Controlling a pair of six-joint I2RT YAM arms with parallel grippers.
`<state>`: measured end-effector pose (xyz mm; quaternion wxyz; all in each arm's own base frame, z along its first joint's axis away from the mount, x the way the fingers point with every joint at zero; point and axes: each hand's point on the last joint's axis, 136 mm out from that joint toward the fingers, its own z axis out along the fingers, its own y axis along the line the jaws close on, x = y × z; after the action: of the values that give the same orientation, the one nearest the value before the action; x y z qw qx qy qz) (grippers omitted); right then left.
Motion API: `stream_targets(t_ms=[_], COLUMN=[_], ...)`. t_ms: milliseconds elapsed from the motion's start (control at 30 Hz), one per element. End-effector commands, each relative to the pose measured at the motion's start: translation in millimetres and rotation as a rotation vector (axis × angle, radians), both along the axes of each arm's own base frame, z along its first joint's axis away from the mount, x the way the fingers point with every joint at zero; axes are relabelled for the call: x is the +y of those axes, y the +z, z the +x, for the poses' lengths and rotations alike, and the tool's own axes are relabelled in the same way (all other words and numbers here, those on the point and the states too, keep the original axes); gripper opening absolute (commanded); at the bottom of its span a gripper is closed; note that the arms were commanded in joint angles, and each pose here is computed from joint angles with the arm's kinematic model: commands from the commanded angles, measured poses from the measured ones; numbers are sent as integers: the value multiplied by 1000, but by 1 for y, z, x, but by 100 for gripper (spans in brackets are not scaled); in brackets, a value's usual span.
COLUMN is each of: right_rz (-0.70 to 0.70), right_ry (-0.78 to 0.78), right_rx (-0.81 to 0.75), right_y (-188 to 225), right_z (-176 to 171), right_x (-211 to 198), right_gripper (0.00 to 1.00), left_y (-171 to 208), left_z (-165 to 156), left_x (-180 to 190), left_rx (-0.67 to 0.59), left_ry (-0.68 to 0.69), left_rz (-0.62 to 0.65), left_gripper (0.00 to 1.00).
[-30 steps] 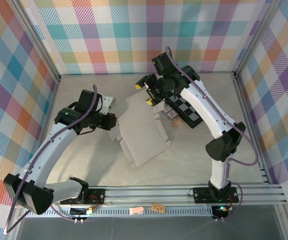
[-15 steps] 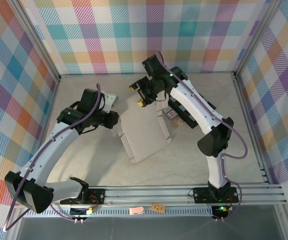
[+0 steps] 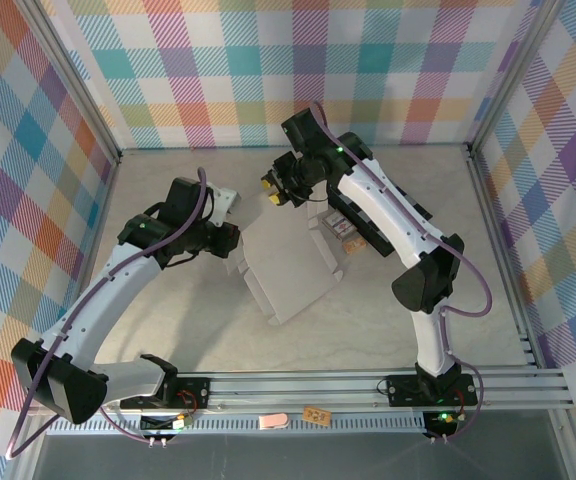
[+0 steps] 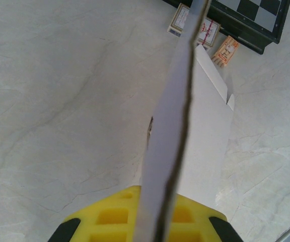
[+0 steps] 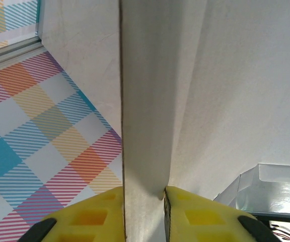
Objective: Fold the paper box
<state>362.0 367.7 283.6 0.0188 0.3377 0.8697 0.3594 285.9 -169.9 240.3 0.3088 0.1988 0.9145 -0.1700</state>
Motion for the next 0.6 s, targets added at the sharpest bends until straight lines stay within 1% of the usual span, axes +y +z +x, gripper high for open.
stream_targets(t_ms=[0, 333, 567], right_rz=[-16, -53, -98], right_ry=[2, 0, -29], right_rx=[4, 32, 29], right_y=[-4, -22, -27], right_z=[0, -2, 0], right_x=[2, 0, -9], right_gripper=[23, 24, 21], left_y=[7, 7, 11], left_z=[4, 7, 10], left_x=[-2, -2, -5], left_rx=[-41, -53, -60], left_ry=[-6, 4, 6], left_rz=[0, -6, -20], left_gripper=[0, 0, 0])
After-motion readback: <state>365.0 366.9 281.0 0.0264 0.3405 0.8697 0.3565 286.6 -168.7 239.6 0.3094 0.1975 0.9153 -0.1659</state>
